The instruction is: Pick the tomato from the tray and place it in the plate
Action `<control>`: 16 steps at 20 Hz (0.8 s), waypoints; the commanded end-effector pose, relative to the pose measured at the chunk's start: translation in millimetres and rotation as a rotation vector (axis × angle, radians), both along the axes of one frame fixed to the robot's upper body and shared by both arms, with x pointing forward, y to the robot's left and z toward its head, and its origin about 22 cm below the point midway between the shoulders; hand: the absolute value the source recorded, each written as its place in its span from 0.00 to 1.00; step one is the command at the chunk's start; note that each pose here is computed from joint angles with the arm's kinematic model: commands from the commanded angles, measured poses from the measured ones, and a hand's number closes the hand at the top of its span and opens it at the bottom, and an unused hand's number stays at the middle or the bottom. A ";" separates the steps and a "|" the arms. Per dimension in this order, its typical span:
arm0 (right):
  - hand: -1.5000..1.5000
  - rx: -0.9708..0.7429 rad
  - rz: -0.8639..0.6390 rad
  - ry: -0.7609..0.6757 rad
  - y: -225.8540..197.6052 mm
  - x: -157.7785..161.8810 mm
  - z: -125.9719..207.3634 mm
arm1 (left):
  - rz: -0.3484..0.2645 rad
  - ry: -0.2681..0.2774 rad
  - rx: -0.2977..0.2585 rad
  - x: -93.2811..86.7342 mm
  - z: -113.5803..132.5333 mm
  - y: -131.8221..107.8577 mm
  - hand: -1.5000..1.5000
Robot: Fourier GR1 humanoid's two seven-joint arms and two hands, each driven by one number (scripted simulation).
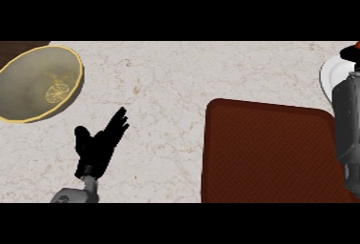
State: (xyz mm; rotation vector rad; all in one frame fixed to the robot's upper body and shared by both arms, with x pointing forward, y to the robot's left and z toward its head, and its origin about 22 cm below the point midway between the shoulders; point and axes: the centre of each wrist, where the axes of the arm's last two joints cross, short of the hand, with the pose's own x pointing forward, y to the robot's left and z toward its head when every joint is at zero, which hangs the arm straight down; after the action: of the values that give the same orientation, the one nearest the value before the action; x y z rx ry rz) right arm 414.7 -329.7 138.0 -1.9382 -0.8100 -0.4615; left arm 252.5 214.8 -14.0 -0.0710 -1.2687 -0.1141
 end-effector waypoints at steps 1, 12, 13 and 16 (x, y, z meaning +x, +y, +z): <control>1.00 0.033 -0.179 -0.162 -23.9 -4.4 -1.1 | 0.021 0.016 0.009 -2.9 -4.8 -2.4 0.50; 1.00 0.011 -0.268 -0.178 -81.1 -32.4 -50.3 | 0.048 0.041 0.000 -6.2 -11.6 15.2 0.50; 1.00 0.004 -0.262 -0.187 -77.3 -32.8 -57.4 | 0.051 0.056 0.002 -9.1 -11.4 13.8 0.50; 1.00 0.003 -0.286 -0.170 -107.2 -40.5 -49.4 | 0.054 0.066 -0.014 -16.5 -14.5 19.6 0.50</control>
State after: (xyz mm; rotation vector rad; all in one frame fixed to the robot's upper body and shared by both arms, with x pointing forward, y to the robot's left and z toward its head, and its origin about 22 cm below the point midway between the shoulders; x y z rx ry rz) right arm 381.5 -417.1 92.1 -2.0751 -0.6542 -0.6180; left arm 245.0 229.0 -20.6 -0.0483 -1.2503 -0.0704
